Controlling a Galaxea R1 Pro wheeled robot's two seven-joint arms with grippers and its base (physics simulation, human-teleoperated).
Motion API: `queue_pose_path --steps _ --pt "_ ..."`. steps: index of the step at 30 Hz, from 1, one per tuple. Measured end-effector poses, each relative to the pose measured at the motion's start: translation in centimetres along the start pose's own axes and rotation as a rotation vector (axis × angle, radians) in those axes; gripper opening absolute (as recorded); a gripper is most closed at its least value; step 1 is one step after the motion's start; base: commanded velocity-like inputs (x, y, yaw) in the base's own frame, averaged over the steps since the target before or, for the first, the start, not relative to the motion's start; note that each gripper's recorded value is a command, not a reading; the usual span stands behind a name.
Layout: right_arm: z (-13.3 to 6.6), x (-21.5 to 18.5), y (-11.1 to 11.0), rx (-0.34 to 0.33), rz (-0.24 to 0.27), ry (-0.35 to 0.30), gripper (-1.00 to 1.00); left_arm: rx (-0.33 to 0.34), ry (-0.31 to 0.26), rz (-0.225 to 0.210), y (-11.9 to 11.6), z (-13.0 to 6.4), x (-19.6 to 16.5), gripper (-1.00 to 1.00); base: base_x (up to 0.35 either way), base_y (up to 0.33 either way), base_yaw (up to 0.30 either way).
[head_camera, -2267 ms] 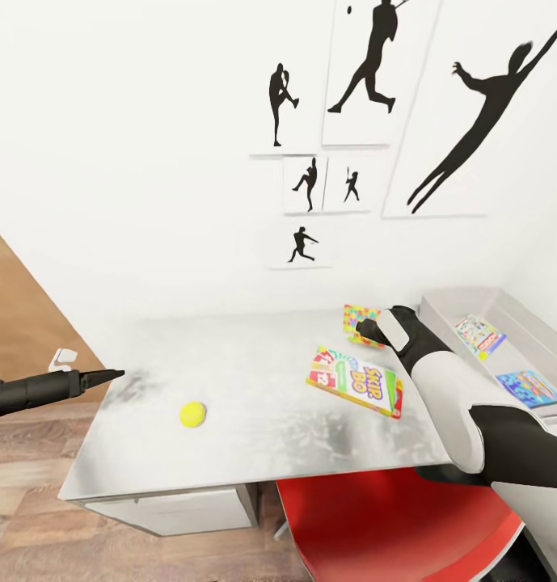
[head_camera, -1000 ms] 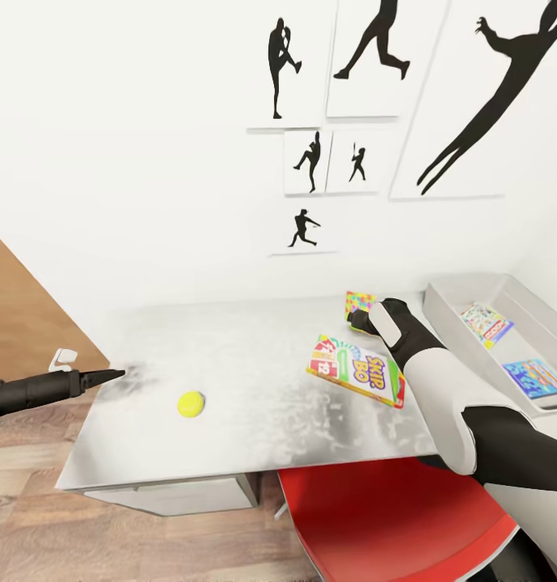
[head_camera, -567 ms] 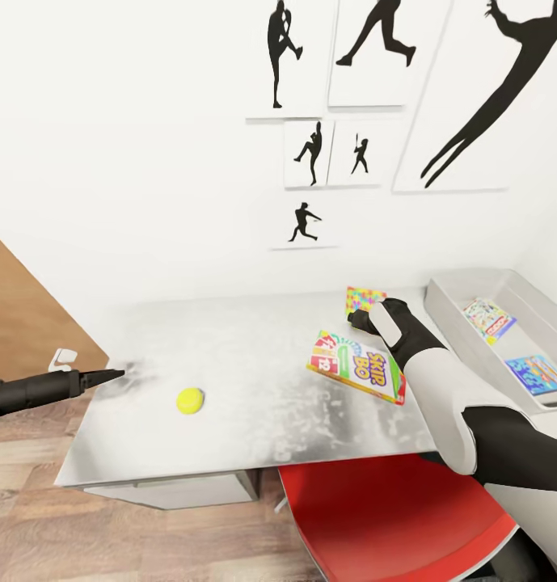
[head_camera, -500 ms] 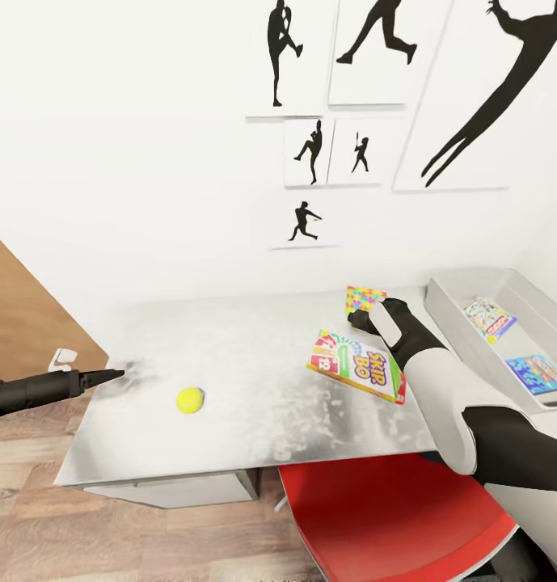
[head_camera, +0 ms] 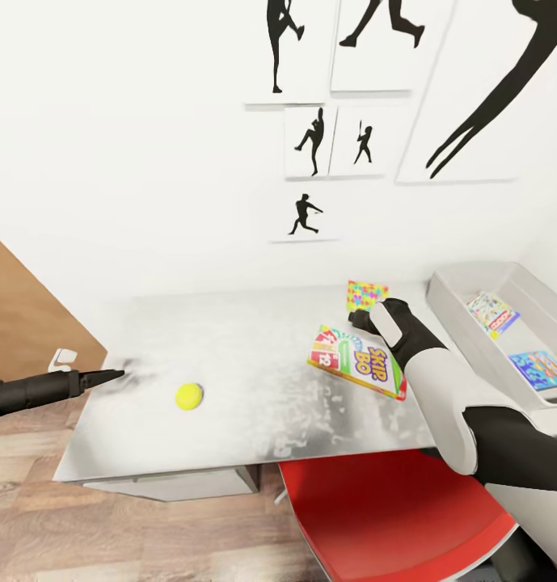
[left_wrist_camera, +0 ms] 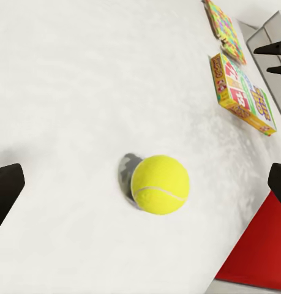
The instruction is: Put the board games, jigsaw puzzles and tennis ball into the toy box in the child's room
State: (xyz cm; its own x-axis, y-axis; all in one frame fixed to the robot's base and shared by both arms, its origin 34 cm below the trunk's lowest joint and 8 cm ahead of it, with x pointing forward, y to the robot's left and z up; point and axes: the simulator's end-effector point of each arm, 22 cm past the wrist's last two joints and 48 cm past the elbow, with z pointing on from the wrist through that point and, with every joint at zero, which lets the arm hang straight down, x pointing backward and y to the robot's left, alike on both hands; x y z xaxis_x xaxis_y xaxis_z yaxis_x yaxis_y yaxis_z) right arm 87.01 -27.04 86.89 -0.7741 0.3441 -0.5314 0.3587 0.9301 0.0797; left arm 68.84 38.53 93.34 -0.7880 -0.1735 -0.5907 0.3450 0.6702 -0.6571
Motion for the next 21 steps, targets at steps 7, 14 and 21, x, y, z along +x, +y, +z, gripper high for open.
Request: queue_pose_path --steps 7,14,21 --pt "0.65 0.40 -0.44 0.010 -0.010 0.006 1.00 -0.003 0.007 -0.007 0.41 0.21 0.41 1.00 0.000 0.000 0.000" --pt "0.77 0.49 -0.44 0.009 -0.016 0.007 1.00 -0.003 0.009 -0.009 0.48 0.26 0.48 1.00 0.000 0.000 0.000" --pt "0.73 0.66 0.00 0.004 -0.016 0.009 1.00 -0.004 0.009 -0.008 0.51 0.22 0.47 1.00 0.000 0.000 0.000"
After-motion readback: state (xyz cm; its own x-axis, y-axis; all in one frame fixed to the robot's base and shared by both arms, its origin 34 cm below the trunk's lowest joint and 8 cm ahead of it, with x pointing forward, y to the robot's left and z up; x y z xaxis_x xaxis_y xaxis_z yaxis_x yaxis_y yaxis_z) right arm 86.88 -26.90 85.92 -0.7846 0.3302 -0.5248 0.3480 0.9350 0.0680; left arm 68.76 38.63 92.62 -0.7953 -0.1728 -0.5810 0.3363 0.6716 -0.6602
